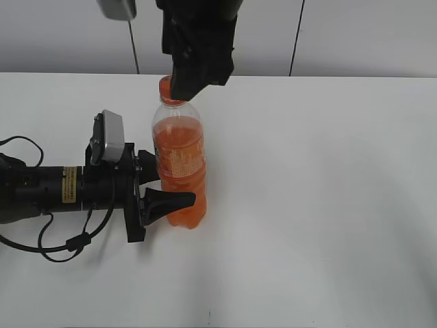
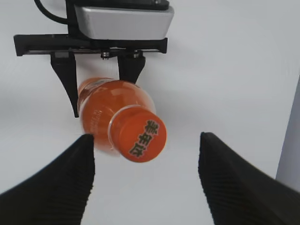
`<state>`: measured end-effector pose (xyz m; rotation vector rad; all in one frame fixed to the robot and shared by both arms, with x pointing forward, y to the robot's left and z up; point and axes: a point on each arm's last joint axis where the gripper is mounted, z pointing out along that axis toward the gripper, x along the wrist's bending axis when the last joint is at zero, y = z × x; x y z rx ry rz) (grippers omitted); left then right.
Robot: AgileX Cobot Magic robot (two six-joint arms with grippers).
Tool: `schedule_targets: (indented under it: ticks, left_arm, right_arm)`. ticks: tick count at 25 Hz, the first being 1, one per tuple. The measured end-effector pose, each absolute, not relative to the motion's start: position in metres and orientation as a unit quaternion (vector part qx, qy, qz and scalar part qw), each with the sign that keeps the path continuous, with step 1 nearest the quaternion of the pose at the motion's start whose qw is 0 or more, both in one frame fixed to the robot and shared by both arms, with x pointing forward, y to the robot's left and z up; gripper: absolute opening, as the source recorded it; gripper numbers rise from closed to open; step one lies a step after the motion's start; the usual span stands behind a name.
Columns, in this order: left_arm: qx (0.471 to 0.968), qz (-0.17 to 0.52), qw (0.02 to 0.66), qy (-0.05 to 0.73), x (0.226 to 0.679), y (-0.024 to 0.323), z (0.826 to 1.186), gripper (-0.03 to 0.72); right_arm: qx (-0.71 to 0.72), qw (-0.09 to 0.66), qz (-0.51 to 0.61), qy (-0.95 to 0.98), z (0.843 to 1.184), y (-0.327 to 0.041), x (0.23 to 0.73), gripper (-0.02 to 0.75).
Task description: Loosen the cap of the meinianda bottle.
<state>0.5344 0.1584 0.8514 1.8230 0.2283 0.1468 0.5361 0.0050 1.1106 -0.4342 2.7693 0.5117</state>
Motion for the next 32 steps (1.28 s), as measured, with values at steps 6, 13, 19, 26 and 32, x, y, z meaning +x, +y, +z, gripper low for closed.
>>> schedule_targets:
  ticks: [6,13,19,26,32]
  left_arm:
    - [0.788,0.063,0.604,0.099,0.534,0.158,0.851,0.394]
    - [0.789,0.063,0.603,0.099,0.534,0.159,0.851,0.394]
    - [0.789,0.063,0.603,0.099,0.534,0.159,0.851,0.394]
    - [0.789,0.063,0.603,0.099,0.534,0.159,0.851,0.394]
    - [0.789,0.063,0.603,0.099,0.534,0.159,0.851,0.394]
  right_arm:
    - [0.008,0.126,0.215,0.968,1.127,-0.001,0.529,0.535]
    - [0.385,0.030,0.248,0.888,1.128,-0.001,0.529,0.535]
    - [0.467,0.005,0.249,0.849,1.127,0.000,0.529,0.535]
    - [0.474,-0.004,0.229,0.850,1.108,0.007,0.536,0.535]
    - [0.478,-0.020,0.218,0.850,1.095,0.013,0.539,0.516]
